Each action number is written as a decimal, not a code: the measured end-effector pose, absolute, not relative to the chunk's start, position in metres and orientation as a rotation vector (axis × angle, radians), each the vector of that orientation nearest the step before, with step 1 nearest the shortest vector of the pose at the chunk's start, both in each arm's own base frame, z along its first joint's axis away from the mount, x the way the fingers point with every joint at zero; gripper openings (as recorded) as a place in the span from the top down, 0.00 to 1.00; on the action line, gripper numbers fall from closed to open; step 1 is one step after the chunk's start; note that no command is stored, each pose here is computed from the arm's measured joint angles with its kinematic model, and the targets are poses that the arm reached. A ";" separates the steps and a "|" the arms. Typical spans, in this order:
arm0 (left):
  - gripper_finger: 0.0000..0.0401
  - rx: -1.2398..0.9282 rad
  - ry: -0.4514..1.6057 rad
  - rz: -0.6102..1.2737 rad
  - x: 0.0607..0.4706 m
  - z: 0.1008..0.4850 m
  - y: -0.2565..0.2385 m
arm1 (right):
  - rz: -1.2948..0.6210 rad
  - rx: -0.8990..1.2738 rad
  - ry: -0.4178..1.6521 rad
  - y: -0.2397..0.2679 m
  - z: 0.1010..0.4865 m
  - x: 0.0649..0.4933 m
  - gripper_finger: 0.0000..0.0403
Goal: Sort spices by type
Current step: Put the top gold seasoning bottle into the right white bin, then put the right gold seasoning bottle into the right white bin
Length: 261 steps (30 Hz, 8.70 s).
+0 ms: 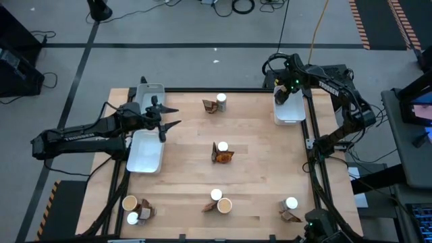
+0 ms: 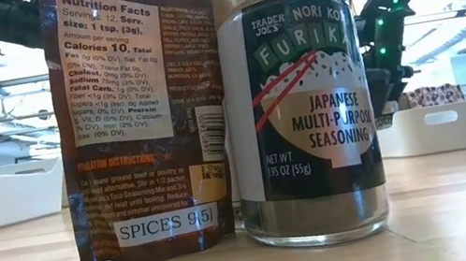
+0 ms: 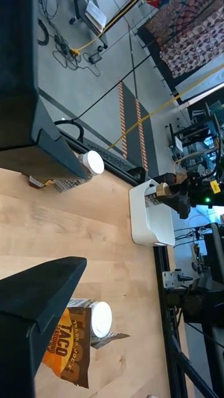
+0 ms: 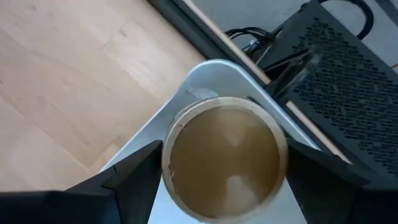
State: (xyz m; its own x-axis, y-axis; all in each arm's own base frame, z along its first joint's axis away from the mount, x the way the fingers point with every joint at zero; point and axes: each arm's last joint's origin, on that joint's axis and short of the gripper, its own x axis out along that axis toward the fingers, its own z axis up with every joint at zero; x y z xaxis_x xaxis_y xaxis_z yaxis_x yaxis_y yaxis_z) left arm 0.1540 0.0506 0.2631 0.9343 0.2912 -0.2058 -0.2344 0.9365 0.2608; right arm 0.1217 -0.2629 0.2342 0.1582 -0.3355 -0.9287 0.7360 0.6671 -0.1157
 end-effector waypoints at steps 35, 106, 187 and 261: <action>0.46 0.194 0.157 -0.031 0.161 0.281 0.018 | -0.351 0.414 1.145 -0.106 0.318 0.259 0.24; 0.46 0.146 0.256 -0.328 0.156 0.270 -0.034 | 0.011 0.201 1.243 0.229 0.275 0.404 0.25; 0.46 0.148 0.268 -0.314 0.155 0.269 -0.034 | -0.149 0.292 1.336 0.207 0.244 0.400 0.38; 0.46 0.265 0.216 0.133 0.164 0.240 0.034 | -0.997 0.498 1.126 -0.158 0.349 0.133 0.38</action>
State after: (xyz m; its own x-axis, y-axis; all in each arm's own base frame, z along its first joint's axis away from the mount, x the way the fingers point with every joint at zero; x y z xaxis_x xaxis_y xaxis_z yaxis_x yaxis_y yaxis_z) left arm 0.1639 0.0345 0.2396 0.9681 0.1588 -0.1939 -0.1021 0.9564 0.2737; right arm 0.1326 -0.1578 0.3494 0.0872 -0.4026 -0.9112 0.8557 0.4987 -0.1384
